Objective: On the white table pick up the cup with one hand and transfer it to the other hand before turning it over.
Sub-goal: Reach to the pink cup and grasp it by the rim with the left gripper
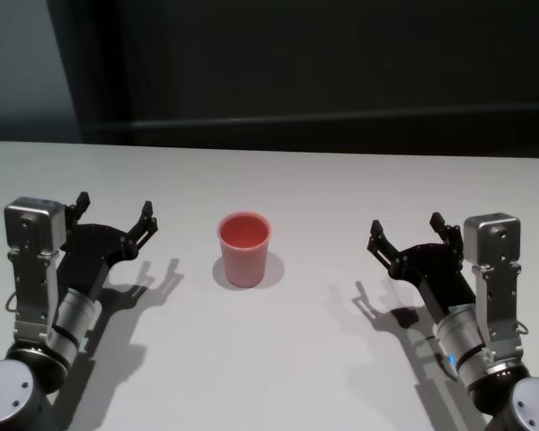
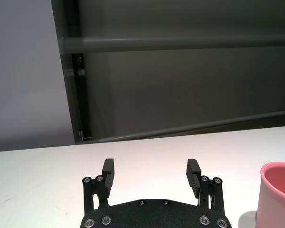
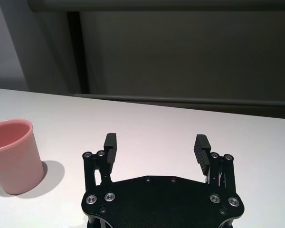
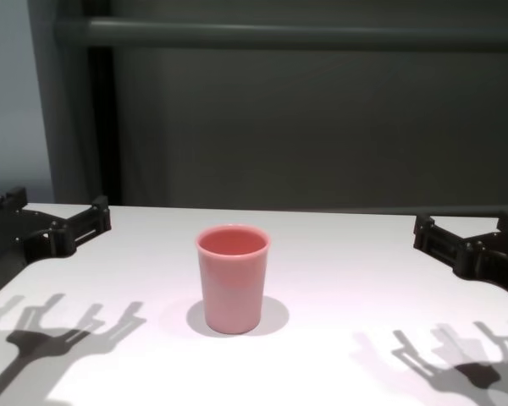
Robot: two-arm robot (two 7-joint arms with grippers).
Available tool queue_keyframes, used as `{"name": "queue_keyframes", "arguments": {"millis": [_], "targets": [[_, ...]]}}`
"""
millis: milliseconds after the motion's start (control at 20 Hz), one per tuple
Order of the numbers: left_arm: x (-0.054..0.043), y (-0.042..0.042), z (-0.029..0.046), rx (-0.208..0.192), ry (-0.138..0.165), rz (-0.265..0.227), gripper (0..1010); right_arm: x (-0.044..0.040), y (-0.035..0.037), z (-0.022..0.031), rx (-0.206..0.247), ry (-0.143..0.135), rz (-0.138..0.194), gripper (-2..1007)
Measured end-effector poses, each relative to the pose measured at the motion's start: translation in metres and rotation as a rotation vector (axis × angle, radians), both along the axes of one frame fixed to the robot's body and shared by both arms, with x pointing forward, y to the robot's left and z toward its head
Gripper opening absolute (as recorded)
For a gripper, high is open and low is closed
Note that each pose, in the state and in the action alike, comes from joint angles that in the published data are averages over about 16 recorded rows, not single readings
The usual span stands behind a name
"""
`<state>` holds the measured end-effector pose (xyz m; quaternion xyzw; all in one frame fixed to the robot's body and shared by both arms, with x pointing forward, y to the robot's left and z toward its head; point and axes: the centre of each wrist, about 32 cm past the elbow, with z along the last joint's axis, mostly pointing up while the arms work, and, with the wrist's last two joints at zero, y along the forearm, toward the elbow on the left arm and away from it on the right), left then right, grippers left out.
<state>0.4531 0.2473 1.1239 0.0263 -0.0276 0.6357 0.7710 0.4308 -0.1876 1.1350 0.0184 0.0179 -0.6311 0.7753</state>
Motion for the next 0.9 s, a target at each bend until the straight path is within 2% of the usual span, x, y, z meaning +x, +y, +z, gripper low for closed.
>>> {"name": "queue_keyframes", "arguments": {"millis": [900], "targets": [[0.0,0.0,0.0,0.0,0.0,0.0,1001,0.0,0.0,0.0,0.0,0.0,0.0,1000]]}}
